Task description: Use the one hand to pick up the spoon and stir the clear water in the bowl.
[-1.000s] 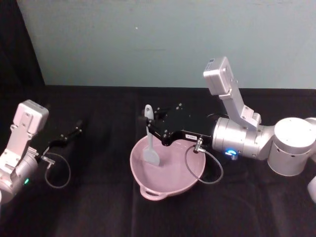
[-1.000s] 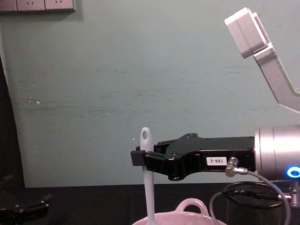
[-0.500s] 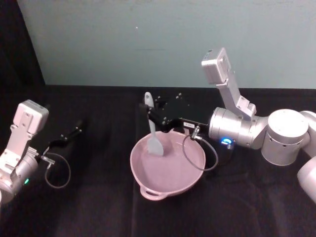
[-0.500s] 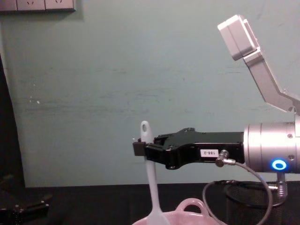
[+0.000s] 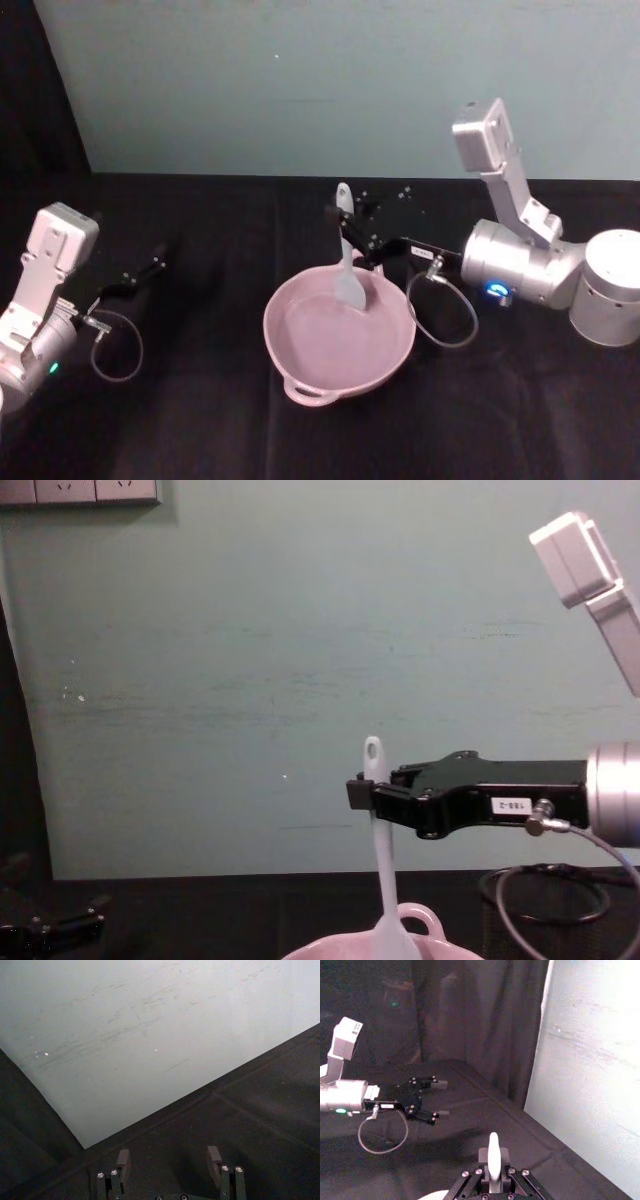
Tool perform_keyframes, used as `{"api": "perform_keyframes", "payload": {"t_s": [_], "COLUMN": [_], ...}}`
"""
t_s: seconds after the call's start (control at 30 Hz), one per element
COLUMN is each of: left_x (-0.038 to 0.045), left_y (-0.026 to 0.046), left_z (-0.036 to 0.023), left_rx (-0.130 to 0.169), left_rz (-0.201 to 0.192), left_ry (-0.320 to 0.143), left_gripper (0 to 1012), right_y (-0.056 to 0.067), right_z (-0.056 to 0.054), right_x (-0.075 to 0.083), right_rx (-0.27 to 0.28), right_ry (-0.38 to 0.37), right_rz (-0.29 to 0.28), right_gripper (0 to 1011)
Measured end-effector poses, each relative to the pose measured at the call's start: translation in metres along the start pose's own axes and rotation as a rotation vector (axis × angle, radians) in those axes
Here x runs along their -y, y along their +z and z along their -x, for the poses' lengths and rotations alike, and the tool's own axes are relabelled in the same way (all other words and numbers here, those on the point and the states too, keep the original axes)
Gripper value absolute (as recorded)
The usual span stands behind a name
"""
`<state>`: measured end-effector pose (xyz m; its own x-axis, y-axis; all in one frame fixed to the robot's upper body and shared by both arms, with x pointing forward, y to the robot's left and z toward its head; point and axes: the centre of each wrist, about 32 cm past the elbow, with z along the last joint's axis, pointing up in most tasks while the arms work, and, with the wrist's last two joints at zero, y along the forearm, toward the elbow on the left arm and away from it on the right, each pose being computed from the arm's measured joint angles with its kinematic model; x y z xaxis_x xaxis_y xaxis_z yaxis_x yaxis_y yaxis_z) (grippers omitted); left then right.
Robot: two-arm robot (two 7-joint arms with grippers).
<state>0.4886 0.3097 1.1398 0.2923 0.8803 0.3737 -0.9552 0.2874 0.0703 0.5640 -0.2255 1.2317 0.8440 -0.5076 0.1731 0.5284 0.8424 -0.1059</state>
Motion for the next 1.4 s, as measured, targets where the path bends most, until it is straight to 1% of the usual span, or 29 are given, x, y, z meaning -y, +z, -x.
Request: {"api": "perform_keyframes", "payload": {"t_s": [0.13, 0.2, 0.27, 0.4, 0.5, 0.6, 0.7, 0.9, 1.07, 1.23, 1.4], "left_x": [0.0000, 0.0000, 0.0000, 0.0000, 0.0000, 0.0000, 0.0000, 0.0000, 0.0000, 0.0000, 0.0000], "left_y": [0.0000, 0.0000, 0.0000, 0.0000, 0.0000, 0.0000, 0.0000, 0.0000, 0.0000, 0.0000, 0.0000], "left_z": [0.0000, 0.0000, 0.0000, 0.0000, 0.0000, 0.0000, 0.0000, 0.0000, 0.0000, 0.0000, 0.0000], "left_rx": [0.000, 0.000, 0.000, 0.000, 0.000, 0.000, 0.000, 0.000, 0.000, 0.000, 0.000], "left_rz": [0.000, 0.000, 0.000, 0.000, 0.000, 0.000, 0.000, 0.000, 0.000, 0.000, 0.000], "left_ry": [0.000, 0.000, 0.000, 0.000, 0.000, 0.000, 0.000, 0.000, 0.000, 0.000, 0.000], "left_gripper": [1005, 1005, 1005, 1005, 1005, 1005, 1005, 1005, 1005, 1005, 1005], "right_y": [-0.001, -0.001, 0.000, 0.000, 0.000, -0.002, -0.005, -0.008, -0.010, -0.013, -0.014], "right_z": [0.006, 0.011, 0.017, 0.024, 0.032, 0.037, 0.042, 0.043, 0.040, 0.031, 0.022], "right_x": [0.007, 0.010, 0.011, 0.010, 0.003, -0.003, -0.014, -0.028, -0.038, -0.045, -0.041], "right_rx": [-0.004, -0.005, -0.005, -0.008, -0.015, -0.022, -0.034, -0.041, -0.039, -0.036, -0.029], "right_ry": [-0.002, 0.004, 0.014, 0.031, 0.063, 0.078, 0.093, 0.081, 0.061, 0.024, -0.019], "right_rz": [0.007, 0.004, -0.002, -0.011, -0.021, -0.027, -0.043, -0.069, -0.081, -0.083, -0.081], "right_gripper": [121, 120, 121, 121, 121, 121, 121, 121, 121, 121, 121]}}
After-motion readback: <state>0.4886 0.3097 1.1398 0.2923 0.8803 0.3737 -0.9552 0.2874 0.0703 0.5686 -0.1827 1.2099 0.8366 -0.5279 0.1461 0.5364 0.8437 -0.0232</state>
